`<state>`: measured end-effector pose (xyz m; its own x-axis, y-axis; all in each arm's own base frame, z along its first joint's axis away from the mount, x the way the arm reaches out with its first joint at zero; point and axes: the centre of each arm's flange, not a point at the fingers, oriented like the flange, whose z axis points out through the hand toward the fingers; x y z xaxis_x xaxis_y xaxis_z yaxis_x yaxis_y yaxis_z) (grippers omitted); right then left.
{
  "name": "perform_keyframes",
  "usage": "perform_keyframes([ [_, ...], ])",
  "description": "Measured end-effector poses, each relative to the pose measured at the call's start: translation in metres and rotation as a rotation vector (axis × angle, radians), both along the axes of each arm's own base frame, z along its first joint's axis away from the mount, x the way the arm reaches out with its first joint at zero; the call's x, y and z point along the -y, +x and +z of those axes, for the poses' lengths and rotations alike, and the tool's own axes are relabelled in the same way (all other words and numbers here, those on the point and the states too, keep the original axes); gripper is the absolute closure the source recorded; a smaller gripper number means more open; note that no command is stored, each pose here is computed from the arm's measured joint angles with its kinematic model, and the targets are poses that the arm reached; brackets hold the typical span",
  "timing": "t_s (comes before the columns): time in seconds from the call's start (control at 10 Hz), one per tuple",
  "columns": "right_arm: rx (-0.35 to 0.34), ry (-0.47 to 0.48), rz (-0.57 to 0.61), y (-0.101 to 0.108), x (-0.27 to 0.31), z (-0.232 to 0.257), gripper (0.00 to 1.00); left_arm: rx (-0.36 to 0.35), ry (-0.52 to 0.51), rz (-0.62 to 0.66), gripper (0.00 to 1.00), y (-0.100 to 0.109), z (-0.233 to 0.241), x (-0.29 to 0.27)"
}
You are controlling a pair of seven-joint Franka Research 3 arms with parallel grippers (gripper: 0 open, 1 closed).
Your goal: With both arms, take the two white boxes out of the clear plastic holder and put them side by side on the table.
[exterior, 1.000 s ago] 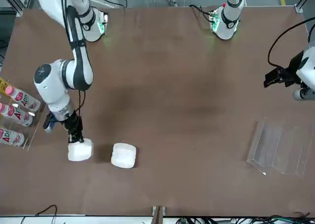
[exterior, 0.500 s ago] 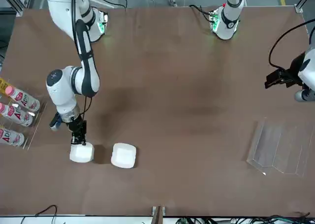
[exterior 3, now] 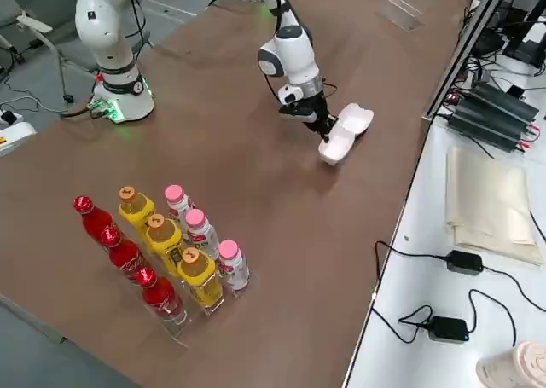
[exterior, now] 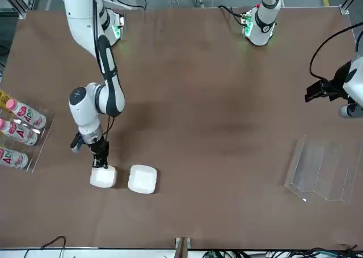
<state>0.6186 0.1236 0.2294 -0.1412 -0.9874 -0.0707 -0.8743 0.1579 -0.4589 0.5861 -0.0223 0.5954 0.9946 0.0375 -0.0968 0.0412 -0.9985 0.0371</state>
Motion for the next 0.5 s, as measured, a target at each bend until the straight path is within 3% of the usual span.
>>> perform_keyframes([
  [0.5, 0.027, -0.025, 0.004, -0.004, -0.011, -0.023, 0.99, -0.009, 0.000, 0.010, 0.00, 0.001, -0.004, -0.009],
])
